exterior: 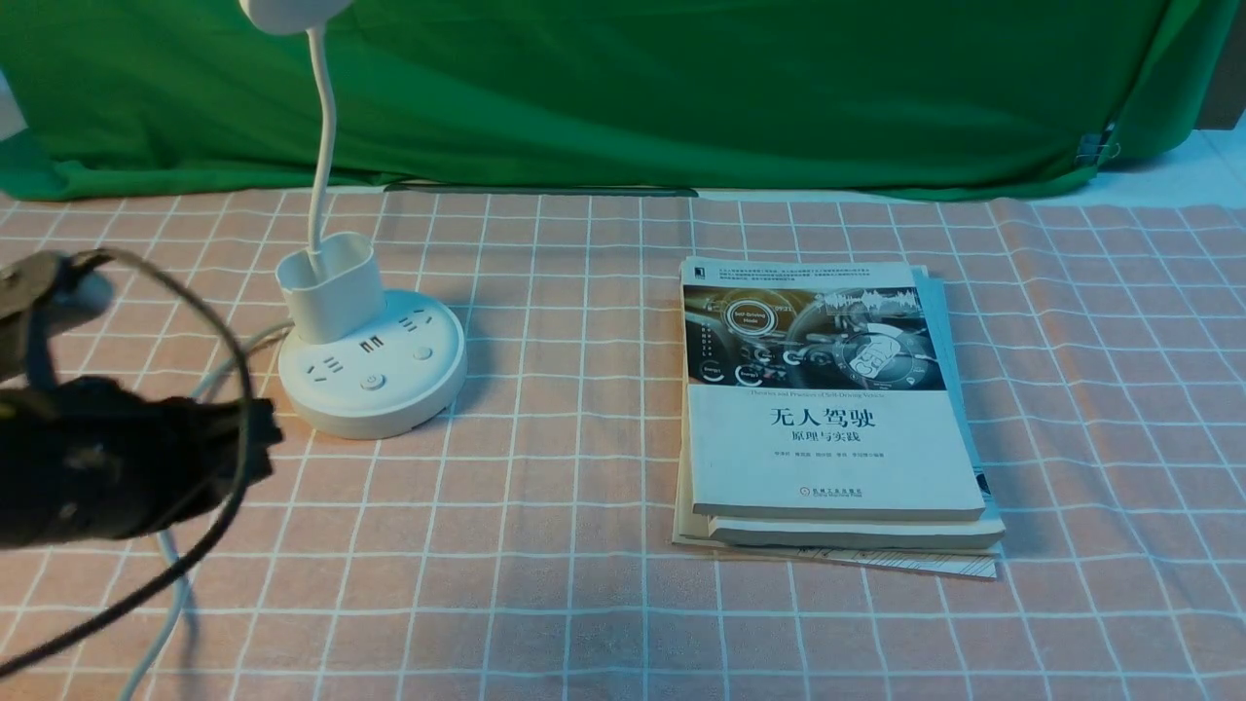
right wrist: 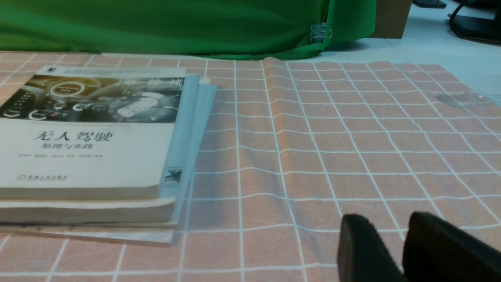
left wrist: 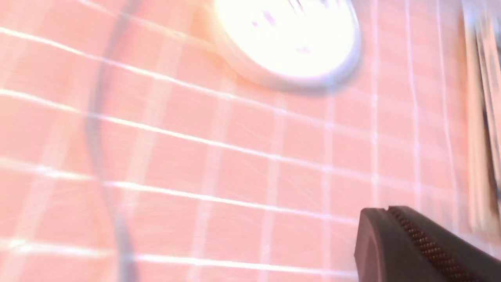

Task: Turn on the table lamp on the pink coffee tablecloth with your hand.
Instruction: 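Press the power button on the lamp base to turn the lamp on with the left gripper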

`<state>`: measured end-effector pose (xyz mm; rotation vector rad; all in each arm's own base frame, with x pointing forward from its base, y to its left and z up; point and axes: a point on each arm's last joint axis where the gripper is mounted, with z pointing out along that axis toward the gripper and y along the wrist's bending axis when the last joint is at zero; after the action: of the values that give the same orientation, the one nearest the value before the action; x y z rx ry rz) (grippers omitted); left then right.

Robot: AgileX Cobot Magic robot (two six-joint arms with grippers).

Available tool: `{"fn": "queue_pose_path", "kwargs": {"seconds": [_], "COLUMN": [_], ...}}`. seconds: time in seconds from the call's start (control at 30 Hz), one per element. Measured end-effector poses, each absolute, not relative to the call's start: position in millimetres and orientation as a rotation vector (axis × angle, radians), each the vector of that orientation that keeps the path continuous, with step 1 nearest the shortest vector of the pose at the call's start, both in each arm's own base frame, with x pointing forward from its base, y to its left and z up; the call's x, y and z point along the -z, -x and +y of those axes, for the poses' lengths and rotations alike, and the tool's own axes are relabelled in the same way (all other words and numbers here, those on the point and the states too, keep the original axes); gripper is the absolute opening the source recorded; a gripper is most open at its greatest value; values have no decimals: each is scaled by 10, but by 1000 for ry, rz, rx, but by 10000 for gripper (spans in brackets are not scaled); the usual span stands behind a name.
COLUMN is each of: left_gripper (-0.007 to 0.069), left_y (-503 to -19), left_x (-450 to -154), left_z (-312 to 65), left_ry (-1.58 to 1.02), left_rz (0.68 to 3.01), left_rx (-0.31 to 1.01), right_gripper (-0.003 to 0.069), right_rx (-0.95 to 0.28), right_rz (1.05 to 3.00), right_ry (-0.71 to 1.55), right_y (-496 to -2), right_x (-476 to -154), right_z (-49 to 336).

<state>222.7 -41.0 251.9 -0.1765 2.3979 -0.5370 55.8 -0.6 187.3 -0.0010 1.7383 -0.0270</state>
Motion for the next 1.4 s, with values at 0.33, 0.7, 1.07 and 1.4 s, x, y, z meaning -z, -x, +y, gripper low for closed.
{"fn": "queue_pose_path", "kwargs": {"seconds": [0.33, 0.7, 1.07, 1.4], "left_gripper": [22, 22, 22, 22], "left_y": [-3597, -4096, -4166, -4182], "left_x": [-2362, -1896, -1781, -1677], "left_z": [-976, -1127, -1147, -1157], "left_ry": [-129, -161, -144, -159], "left_rz": [2551, 2629, 2630, 2685], "left_rx": [305, 169, 175, 167], "right_gripper": [237, 237, 238, 238], "right_rx": [27, 27, 27, 27], "right_rz": [1738, 1738, 1738, 1738], "right_ry": [1, 1, 1, 1], "right_y": [-558, -558, -558, -558], "right_x": [-1873, -1873, -1873, -1873], "right_z": [-6, -6, -6, -6]}}
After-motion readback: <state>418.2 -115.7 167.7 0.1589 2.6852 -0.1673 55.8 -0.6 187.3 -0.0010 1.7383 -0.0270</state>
